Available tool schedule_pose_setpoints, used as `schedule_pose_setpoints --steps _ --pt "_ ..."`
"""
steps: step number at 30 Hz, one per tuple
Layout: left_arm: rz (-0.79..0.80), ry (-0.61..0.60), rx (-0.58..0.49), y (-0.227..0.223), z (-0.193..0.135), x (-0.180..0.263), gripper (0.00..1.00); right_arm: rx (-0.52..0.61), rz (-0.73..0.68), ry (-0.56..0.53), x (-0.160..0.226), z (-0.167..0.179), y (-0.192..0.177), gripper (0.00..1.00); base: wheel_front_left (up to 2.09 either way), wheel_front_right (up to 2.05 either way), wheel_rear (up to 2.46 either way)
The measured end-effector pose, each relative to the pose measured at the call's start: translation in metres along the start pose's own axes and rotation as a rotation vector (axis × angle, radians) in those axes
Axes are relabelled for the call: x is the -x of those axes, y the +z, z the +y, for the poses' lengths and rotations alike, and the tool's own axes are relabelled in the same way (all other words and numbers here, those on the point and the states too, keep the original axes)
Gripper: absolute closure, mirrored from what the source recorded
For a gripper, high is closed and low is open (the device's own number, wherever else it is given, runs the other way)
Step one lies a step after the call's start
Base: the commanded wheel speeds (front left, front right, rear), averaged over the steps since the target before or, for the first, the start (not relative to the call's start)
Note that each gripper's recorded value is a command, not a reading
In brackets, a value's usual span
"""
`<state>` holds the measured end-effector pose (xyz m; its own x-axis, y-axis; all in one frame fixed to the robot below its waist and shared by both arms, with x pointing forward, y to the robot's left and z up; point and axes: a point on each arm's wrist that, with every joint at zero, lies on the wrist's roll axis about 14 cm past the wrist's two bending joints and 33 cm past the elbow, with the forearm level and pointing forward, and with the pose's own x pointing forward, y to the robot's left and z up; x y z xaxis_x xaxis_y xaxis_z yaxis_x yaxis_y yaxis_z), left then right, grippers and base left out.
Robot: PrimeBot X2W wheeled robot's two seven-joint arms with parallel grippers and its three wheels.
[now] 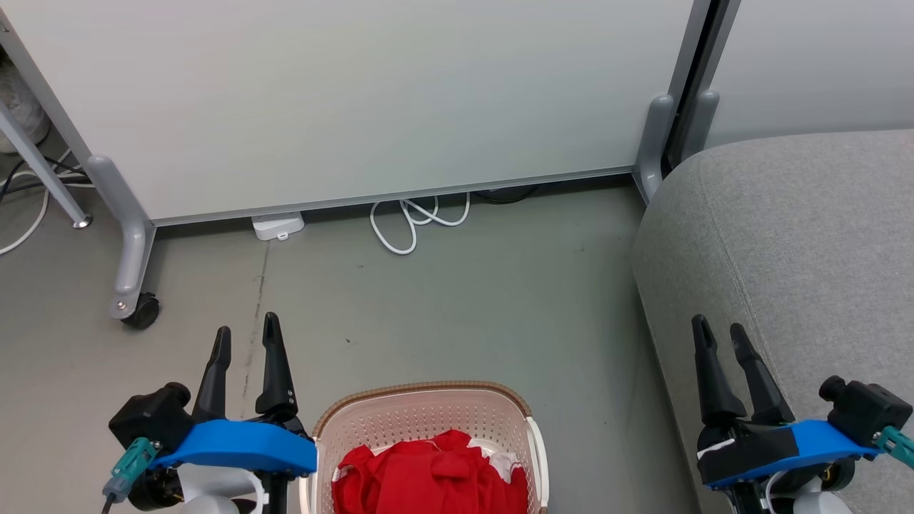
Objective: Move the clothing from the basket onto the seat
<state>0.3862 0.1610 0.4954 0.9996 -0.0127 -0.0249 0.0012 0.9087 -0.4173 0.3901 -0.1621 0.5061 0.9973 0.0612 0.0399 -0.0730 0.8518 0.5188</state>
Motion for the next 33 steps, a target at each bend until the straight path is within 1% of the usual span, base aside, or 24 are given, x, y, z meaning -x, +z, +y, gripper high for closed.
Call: schedule_pose_setpoints --steps 20,33 --pt "-0.028 -0.044 -0.193 0.0 -0.01 -0.001 0.0 0.174 -0.017 0.058 -0.004 0.013 0.0 0.0 0.0 0.0 0.0" --pt "-0.049 -0.081 -0.283 0.001 -0.019 -0.003 0.0 0.261 -0.026 0.089 -0.006 0.019 -0.001 0.0 0.0 0.0 0.0"
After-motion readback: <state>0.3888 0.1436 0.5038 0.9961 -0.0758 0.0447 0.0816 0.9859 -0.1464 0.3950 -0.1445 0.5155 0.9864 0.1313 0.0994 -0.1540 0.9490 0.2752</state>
